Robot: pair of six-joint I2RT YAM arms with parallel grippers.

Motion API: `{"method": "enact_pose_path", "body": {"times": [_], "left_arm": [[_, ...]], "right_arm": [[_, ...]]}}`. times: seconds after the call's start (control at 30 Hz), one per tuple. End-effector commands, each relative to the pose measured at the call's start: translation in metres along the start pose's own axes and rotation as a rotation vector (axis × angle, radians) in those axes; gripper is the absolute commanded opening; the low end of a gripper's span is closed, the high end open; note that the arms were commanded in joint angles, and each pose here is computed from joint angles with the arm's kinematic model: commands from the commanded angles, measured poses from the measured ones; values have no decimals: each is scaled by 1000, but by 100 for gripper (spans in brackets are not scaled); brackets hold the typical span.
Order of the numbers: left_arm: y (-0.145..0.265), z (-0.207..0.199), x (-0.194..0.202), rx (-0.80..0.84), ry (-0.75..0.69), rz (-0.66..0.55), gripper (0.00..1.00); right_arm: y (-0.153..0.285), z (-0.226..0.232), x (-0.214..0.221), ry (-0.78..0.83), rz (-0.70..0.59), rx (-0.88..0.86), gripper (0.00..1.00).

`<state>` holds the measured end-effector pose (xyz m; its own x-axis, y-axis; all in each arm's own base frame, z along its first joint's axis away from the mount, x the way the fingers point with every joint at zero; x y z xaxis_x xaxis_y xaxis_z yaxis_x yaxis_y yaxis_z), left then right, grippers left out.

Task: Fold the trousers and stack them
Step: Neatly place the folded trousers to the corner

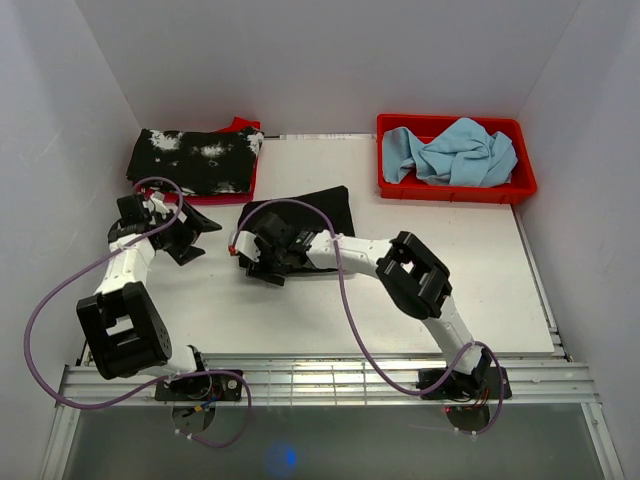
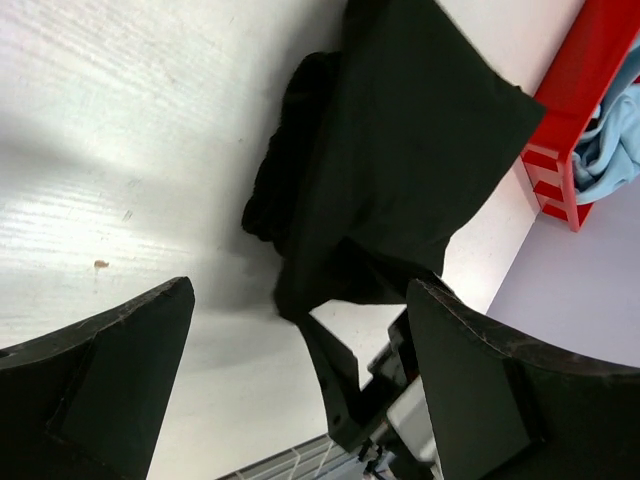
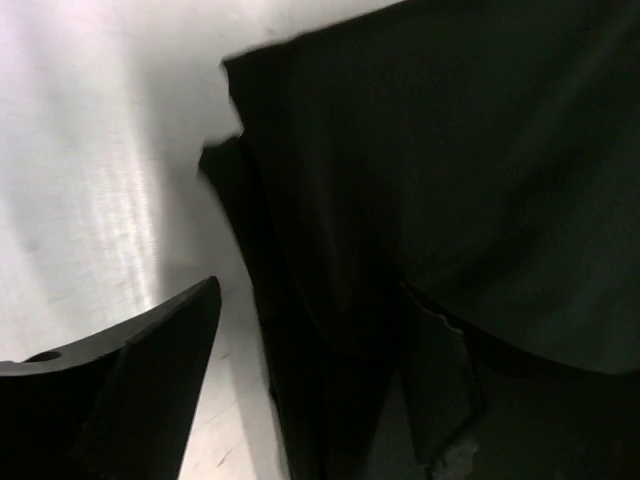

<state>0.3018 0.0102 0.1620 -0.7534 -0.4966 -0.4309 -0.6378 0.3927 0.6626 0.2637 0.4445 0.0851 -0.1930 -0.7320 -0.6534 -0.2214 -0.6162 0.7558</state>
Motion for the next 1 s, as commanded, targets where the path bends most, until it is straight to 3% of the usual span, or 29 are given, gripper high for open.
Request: {"method": "enact_pose_path", "body": {"times": [0.0, 0.13, 0.23, 0.27, 0.3, 0.43, 0.7, 0.97], "left_arm": [[1, 1, 1, -16, 15, -30, 98], [-6, 6, 7, -9, 55, -20, 98], [-9, 9, 10, -14, 55, -22, 98], [-11, 12, 10, -35, 51, -22, 98], [-13, 13, 12, -45, 53, -15, 98], [-25, 15, 11, -92, 57, 2, 98], [-68, -11, 11, -53, -21, 22, 98], [-102, -17, 15, -28, -3, 64, 98]], "right_arm": [[-15, -18, 11, 44, 5, 111, 73], [-28, -22, 21, 60, -3, 146, 59], [-25, -26, 18, 57, -12, 171, 34], [-21, -29, 14, 30, -27, 166, 17], [-18, -27, 10, 13, -43, 138, 9], [6, -28, -18, -44, -111, 72, 8], [22, -47, -18, -129, -128, 17, 8], [32, -53, -28, -152, -163, -28, 8]]}}
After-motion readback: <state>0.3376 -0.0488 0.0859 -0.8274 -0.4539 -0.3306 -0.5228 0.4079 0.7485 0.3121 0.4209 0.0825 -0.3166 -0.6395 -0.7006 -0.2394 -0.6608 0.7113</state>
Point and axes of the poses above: each gripper's point midway between its finger pads, its own y axis back along the fingers, its own z axis along the line the jaws close on, x = y × z, the point moved 5 cm from there along y, back along the fingers, and after that the axes turned 15 degrees about -y, right-handed, at the moved point
